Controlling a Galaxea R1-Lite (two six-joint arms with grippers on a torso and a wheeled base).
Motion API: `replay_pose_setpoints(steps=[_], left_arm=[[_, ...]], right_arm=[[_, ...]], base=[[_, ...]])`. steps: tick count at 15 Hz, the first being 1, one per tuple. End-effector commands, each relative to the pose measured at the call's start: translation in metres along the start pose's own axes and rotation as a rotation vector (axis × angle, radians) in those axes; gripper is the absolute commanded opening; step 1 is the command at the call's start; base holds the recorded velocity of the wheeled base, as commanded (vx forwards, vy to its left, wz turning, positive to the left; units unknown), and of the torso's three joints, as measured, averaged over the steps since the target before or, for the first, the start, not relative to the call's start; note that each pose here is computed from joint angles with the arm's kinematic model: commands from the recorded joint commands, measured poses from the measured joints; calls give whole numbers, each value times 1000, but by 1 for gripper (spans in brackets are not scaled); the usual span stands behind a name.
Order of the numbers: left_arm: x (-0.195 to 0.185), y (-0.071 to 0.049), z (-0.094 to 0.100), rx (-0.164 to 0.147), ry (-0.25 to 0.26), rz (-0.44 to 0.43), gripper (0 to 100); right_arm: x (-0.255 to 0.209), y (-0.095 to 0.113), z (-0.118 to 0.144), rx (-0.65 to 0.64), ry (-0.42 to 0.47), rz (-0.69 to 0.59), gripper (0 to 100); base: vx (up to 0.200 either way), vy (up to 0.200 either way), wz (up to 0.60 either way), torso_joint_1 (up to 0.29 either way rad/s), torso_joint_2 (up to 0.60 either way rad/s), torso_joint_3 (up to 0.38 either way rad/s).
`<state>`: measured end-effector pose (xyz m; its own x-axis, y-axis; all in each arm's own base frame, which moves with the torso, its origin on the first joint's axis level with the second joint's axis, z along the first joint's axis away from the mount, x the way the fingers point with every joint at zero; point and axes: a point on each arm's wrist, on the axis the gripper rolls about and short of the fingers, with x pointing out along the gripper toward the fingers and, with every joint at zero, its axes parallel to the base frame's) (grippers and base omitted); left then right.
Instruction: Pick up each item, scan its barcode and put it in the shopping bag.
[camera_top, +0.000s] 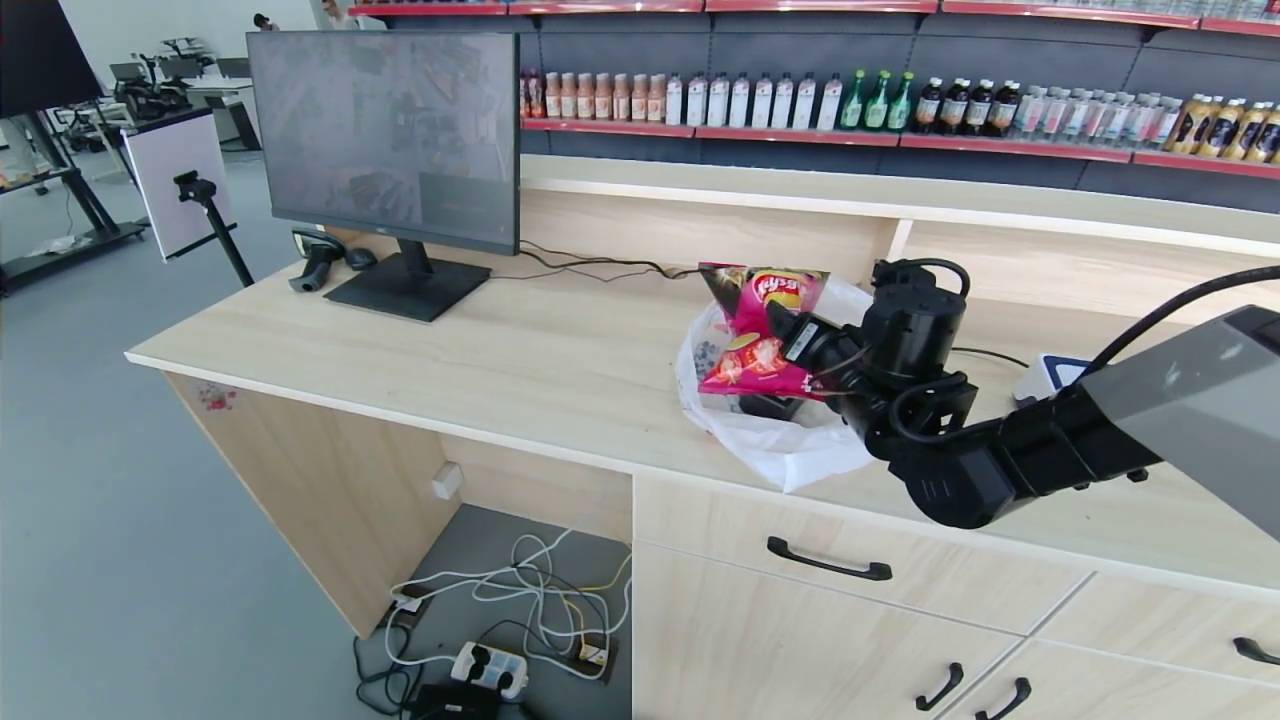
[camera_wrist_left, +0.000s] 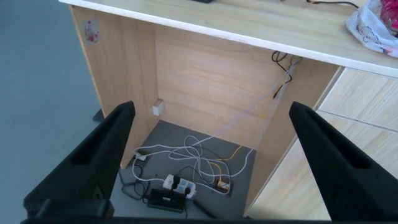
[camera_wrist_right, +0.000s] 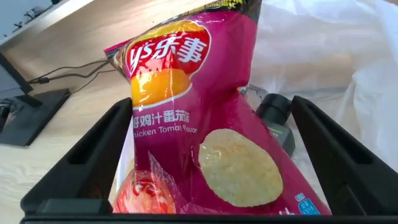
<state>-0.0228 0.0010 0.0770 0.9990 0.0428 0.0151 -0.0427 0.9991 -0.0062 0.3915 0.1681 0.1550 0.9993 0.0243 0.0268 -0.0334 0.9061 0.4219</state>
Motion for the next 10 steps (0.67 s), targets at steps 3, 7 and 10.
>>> replay_pose_setpoints(steps=[3, 7, 10], left_arm=[[0, 0, 0, -1, 0, 0, 100], [0, 0, 0, -1, 0, 0, 100], [0, 0, 0, -1, 0, 0, 100]], right_arm=[[-15, 11, 32, -9, -61, 33, 100], [-39, 20, 74, -53, -140, 52, 100], [-85, 21, 107, -106, -178, 89, 100]], base=[[0, 0, 0, 0, 0, 0], [0, 0, 0, 0, 0, 0], [0, 0, 0, 0, 0, 0]])
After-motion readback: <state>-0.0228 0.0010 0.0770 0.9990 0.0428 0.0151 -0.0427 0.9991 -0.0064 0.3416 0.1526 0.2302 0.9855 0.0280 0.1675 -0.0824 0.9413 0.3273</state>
